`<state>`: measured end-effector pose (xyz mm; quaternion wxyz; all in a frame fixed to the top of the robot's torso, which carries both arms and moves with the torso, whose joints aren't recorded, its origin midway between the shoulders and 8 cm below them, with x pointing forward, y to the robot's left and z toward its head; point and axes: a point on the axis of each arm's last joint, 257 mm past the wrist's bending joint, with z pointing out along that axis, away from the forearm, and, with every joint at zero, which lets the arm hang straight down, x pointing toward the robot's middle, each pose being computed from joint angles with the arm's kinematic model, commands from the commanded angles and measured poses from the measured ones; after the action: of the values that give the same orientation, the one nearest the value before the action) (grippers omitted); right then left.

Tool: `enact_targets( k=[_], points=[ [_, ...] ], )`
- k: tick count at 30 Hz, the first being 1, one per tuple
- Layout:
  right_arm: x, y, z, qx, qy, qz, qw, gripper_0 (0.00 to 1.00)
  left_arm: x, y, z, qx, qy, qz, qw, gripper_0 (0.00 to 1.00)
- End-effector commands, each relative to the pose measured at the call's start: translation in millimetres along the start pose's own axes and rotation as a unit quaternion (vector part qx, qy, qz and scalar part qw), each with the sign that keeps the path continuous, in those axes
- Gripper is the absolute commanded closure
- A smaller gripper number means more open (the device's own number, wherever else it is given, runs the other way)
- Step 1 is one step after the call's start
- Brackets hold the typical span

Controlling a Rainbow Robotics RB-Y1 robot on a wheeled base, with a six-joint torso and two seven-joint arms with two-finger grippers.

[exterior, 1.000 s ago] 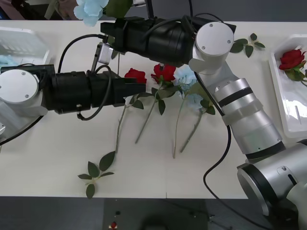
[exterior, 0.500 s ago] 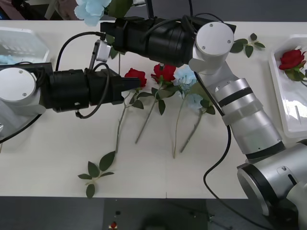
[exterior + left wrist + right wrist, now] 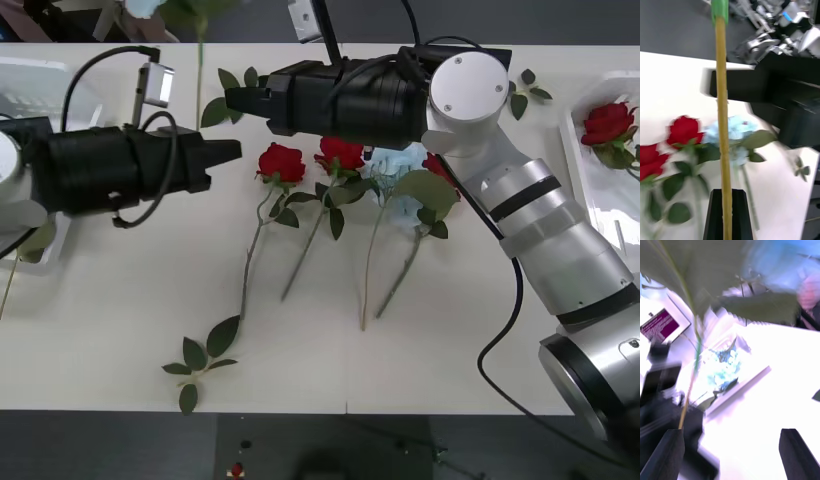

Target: Put the red flowers into the right box and the blue flowers into the left box

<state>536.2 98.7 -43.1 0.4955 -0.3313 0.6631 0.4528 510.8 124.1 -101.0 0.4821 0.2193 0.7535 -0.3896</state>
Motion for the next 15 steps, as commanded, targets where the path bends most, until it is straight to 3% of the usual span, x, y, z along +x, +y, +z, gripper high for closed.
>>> enact_targets(
  k=[1, 5, 9, 12, 15],
  points=[
    [-33, 4, 0, -0.003, -0.02, -0.008, 1.0, 0.23, -32, 67, -67, -0.091, 0.007, 0.052, 0.995, 1.0],
    [-26, -8, -14, 0.007, 0.009, -0.004, 1.0, 0.23, -39, 136, -132, -0.19, 0.037, 0.084, 0.978, 1.0],
    [1, -25, -51, 0.016, 0.082, 0.078, 0.993, 0.23, -32, 205, -202, -0.284, 0.055, 0.073, 0.955, 1.0],
    [29, -35, -98, 0.047, 0.156, 0.214, 0.963, 0.23, -17, 245, -249, -0.34, 0.077, 0.067, 0.935, 1.0],
    [59, -56, -156, 0.136, 0.233, 0.258, 0.928, 0.23, 5, 269, -285, -0.374, 0.094, 0.047, 0.922, 1.0]
  ],
)
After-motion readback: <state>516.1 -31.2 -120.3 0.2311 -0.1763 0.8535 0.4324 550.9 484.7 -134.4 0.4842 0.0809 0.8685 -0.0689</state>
